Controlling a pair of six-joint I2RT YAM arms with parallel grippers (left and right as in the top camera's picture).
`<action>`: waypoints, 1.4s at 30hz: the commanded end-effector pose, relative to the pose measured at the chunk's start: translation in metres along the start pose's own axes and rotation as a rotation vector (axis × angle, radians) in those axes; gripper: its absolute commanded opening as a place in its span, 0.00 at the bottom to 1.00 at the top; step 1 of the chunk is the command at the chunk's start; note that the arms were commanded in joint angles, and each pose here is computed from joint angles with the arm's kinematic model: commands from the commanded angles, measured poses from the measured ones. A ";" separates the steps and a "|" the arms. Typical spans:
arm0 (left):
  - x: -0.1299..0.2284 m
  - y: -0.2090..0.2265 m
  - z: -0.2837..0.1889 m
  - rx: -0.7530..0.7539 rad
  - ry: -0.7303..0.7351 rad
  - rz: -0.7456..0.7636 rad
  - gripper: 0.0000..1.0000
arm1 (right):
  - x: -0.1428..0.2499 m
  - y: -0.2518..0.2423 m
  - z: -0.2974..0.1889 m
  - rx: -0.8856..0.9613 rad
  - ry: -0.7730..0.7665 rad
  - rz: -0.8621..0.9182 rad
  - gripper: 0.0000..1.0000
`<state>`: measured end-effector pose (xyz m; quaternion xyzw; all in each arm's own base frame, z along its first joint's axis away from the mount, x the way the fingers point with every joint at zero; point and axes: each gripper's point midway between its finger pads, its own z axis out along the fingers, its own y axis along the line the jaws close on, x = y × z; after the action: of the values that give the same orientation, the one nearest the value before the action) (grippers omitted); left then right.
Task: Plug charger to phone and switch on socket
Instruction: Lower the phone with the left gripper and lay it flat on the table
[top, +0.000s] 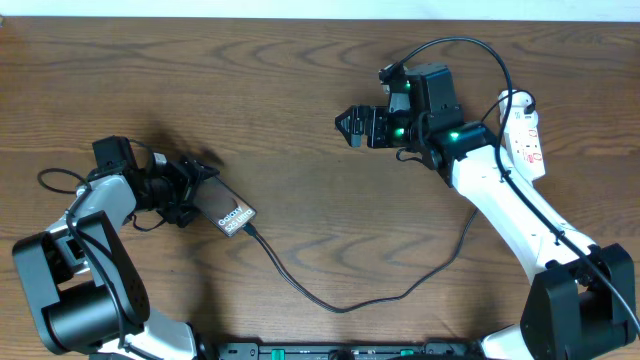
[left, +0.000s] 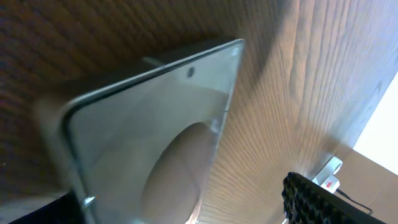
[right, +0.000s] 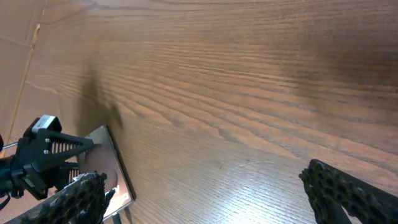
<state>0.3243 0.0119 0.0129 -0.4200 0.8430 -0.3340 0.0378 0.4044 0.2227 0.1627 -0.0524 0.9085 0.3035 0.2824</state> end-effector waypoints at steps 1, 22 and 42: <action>0.017 0.124 0.012 -0.477 -0.018 -0.136 0.87 | -0.005 0.006 -0.006 -0.003 -0.020 -0.024 0.99; 0.028 0.137 0.004 -0.556 0.010 -0.159 0.87 | -0.005 0.005 -0.006 -0.002 -0.018 -0.024 0.99; 0.015 0.098 -0.040 -0.497 -0.167 -0.065 0.87 | -0.005 0.005 -0.006 -0.002 -0.018 -0.023 0.99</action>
<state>0.2657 0.0448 0.0051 -0.4751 0.8647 -0.1631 0.0039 0.4039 0.2224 0.1621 -0.0520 0.9093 0.3024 0.2810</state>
